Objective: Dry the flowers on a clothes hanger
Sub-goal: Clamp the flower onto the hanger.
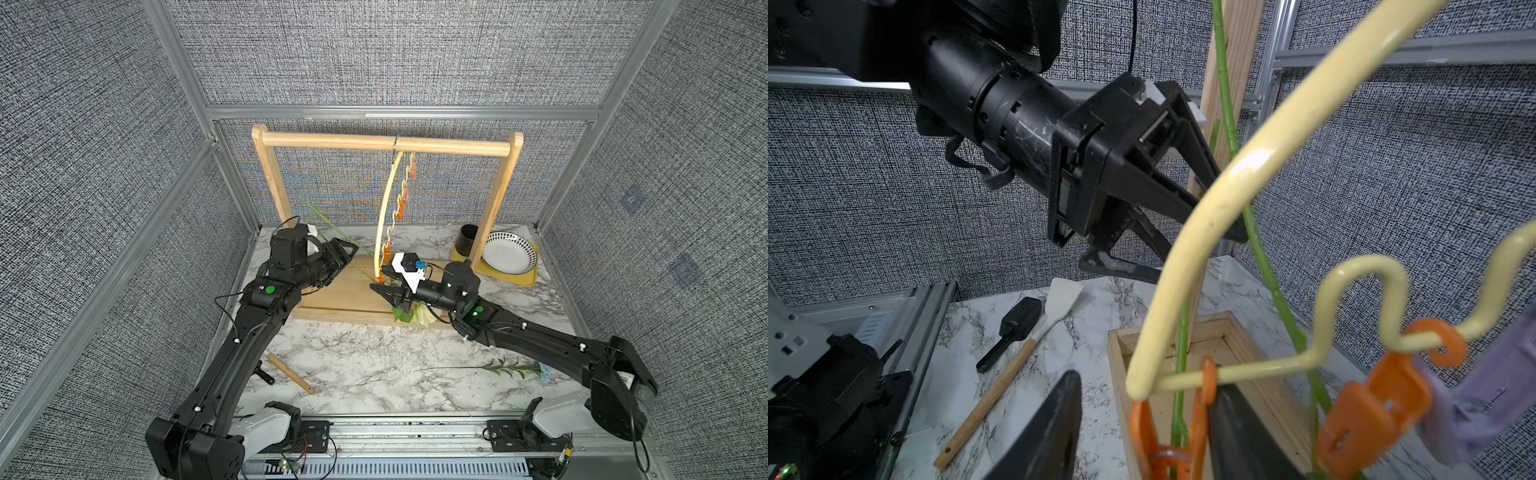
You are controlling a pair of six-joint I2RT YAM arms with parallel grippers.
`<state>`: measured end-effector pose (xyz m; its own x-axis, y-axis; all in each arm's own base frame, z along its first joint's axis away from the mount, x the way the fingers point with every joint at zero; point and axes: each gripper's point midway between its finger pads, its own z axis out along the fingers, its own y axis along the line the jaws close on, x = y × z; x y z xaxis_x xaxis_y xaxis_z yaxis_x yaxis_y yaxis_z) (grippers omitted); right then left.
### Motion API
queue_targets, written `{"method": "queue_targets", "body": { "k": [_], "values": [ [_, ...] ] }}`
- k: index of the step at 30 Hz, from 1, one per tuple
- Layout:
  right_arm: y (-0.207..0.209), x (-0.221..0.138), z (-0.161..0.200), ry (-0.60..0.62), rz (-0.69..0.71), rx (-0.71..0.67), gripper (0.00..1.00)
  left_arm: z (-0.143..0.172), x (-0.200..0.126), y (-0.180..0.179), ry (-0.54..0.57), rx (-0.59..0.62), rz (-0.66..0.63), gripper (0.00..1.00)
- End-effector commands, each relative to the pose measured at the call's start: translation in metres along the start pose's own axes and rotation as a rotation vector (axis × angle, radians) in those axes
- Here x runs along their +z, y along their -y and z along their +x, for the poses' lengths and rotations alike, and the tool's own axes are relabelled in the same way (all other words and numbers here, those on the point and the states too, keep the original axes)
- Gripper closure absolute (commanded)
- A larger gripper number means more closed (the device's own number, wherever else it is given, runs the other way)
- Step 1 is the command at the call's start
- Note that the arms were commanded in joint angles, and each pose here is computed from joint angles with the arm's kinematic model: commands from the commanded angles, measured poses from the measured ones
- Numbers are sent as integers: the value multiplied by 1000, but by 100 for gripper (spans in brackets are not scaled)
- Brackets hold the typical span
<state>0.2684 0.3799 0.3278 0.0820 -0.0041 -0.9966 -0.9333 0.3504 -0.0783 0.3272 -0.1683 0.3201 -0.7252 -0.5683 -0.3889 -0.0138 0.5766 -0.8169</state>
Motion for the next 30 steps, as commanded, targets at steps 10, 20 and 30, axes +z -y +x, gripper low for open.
{"method": "queue_targets", "body": {
  "k": [10,20,30],
  "values": [
    [-5,-22,-9,9,20,-28,42,-16,-57,-15,198,164,-132,0],
    [-6,-30,-14,6,27,-52,32,-23,-87,3,264,259,-120,0],
    [-8,-40,-22,11,25,-54,25,-38,-124,7,368,350,-200,0]
  ]
}}
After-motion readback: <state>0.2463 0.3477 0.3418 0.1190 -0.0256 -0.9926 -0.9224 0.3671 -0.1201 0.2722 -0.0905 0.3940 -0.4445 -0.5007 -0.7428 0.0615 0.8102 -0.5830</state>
